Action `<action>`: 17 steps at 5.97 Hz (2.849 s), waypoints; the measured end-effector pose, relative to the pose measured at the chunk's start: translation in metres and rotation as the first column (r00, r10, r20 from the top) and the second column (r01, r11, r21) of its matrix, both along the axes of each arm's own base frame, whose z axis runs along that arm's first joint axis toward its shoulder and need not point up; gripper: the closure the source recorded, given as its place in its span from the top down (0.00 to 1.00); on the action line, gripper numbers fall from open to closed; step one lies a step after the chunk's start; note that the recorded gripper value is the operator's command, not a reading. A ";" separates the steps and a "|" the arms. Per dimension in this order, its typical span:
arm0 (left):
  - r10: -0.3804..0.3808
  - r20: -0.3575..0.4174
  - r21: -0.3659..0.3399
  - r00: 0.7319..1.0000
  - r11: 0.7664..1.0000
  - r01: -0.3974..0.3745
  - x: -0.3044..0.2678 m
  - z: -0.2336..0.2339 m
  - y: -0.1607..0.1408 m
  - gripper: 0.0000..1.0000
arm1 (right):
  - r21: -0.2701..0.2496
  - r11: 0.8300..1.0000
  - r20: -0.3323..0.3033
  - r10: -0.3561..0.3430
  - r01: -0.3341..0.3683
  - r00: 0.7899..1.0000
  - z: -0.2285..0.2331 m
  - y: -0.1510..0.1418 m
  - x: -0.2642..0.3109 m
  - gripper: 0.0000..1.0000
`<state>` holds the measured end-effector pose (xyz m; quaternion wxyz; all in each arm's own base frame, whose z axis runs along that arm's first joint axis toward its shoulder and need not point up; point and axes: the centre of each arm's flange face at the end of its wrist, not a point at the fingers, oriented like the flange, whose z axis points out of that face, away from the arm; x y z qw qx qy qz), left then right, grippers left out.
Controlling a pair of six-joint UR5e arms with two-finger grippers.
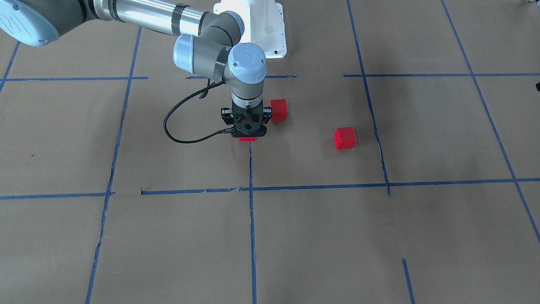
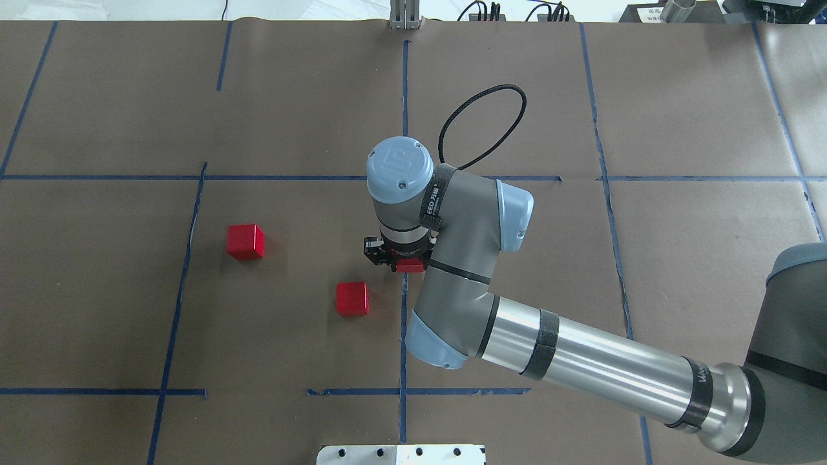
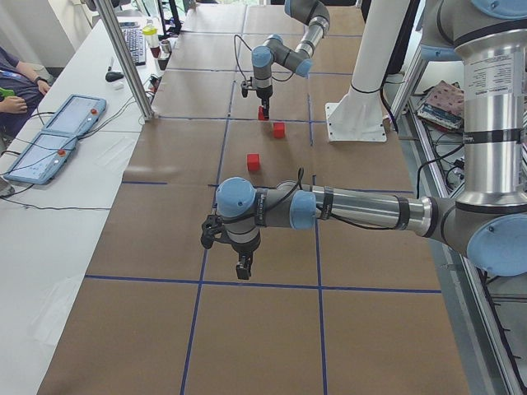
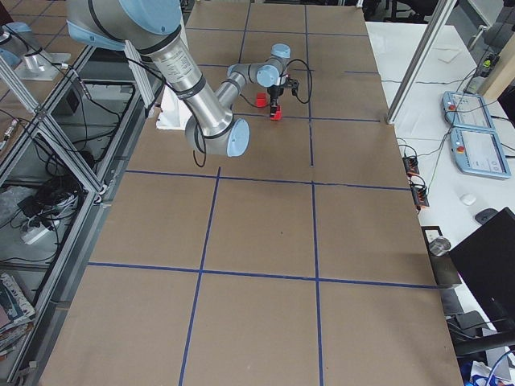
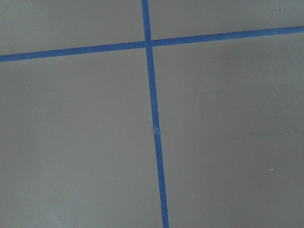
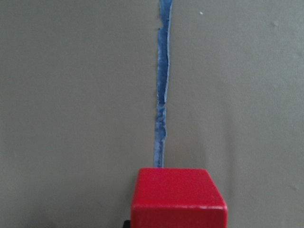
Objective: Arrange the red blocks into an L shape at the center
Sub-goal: 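Carry the red cube with the right gripper toward the table center, then lower the cube beside the middle red cube and open the right gripper, then withdraw the right arm while the left arm reaches toward the middle cube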
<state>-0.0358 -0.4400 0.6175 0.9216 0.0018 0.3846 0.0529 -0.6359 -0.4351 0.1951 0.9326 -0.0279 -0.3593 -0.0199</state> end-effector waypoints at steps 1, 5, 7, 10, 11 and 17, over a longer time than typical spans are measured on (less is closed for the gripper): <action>0.000 0.000 0.000 1.000 1.000 0.000 0.000 0.000 0.000 1.00 | 0.000 1.000 0.000 -0.002 0.002 1.000 -0.001 0.001 -0.001 0.46; 0.001 0.000 -0.002 1.000 1.000 -0.001 0.000 0.000 0.000 1.00 | 0.003 1.000 0.006 -0.013 0.013 1.000 -0.002 0.005 -0.011 0.56; 0.000 0.000 -0.004 1.000 1.000 0.000 0.000 0.001 0.000 1.00 | 0.006 1.000 0.016 -0.011 0.011 1.000 0.000 0.003 -0.015 0.99; -0.001 0.001 -0.005 1.000 1.000 0.001 0.000 0.001 0.001 1.00 | 0.014 1.000 0.035 -0.010 0.009 0.999 -0.010 0.004 -0.010 1.00; 0.000 0.000 -0.004 1.000 1.000 0.000 0.000 0.001 0.001 1.00 | 0.024 1.000 0.053 -0.001 0.000 0.999 -0.020 0.001 0.000 1.00; -0.002 -0.022 0.240 1.000 0.971 0.007 0.004 -0.080 -0.024 1.00 | 0.112 0.994 0.064 -0.025 0.018 0.998 0.046 -0.171 0.235 1.00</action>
